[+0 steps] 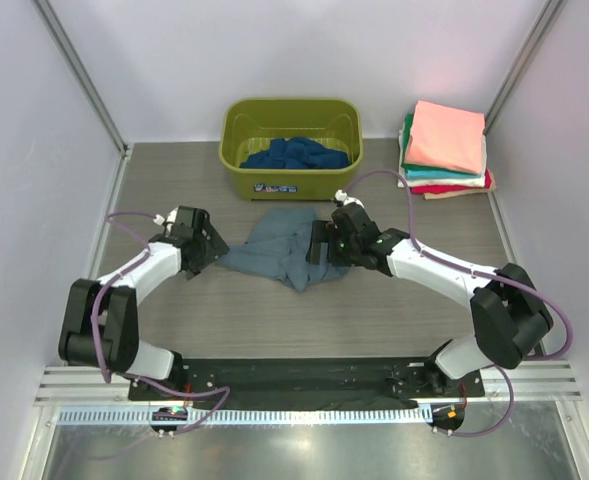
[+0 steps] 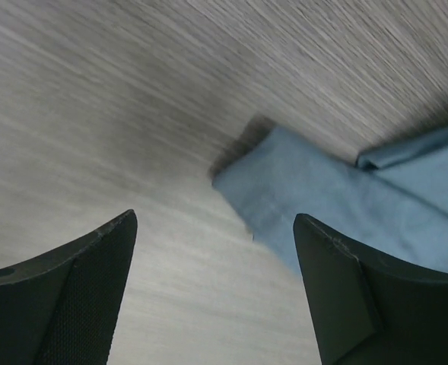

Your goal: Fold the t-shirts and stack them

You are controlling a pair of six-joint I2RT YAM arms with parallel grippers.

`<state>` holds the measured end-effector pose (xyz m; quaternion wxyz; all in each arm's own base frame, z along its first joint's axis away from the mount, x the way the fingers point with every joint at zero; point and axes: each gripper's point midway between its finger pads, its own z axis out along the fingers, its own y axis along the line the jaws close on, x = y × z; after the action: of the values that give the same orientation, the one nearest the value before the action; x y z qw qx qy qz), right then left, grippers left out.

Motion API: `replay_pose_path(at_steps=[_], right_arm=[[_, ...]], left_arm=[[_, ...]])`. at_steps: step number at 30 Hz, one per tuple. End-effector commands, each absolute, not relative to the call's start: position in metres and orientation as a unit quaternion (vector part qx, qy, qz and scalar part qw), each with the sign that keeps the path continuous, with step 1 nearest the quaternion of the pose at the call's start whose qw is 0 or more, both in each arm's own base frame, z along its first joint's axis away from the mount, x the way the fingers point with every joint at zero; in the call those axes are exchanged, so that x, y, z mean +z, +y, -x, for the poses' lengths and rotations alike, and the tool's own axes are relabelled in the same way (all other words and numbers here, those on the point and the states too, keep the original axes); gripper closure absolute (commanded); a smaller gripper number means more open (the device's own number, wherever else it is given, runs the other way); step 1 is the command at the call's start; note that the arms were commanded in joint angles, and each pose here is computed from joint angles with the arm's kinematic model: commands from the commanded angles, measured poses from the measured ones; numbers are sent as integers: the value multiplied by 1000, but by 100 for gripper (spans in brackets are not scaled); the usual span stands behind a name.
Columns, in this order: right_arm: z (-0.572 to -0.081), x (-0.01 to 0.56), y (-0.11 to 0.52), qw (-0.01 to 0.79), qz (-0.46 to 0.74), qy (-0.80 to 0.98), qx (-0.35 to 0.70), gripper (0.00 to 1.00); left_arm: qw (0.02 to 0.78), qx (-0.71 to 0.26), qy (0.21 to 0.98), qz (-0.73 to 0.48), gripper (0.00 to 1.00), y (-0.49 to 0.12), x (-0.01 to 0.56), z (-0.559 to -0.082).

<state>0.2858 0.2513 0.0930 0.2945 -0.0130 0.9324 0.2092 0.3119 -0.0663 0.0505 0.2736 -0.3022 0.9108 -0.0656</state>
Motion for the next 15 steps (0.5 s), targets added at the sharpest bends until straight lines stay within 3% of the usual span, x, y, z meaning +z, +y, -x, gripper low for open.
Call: replay_pose_path(at_steps=[1,7,11,14,15], right_arm=[[-308,118,246,346,14,920,185,6],[-310,99,238,337,16,929,152,5],[-310,79,235,325,17,936,134,11],[-312,70,238,324,20,936,138,34],[-312,69,238,325,20,935,139,53]], left_arm=[[314,-100,886,327,17,-73,46,-343],[282,-113,893,331,38,-84,15,-345],[275,-128,895,327,73,-90,12,-345],[287,-137,891,323,97,-91,24,-346],[293,-138,889,323,100,-90,30,-346]])
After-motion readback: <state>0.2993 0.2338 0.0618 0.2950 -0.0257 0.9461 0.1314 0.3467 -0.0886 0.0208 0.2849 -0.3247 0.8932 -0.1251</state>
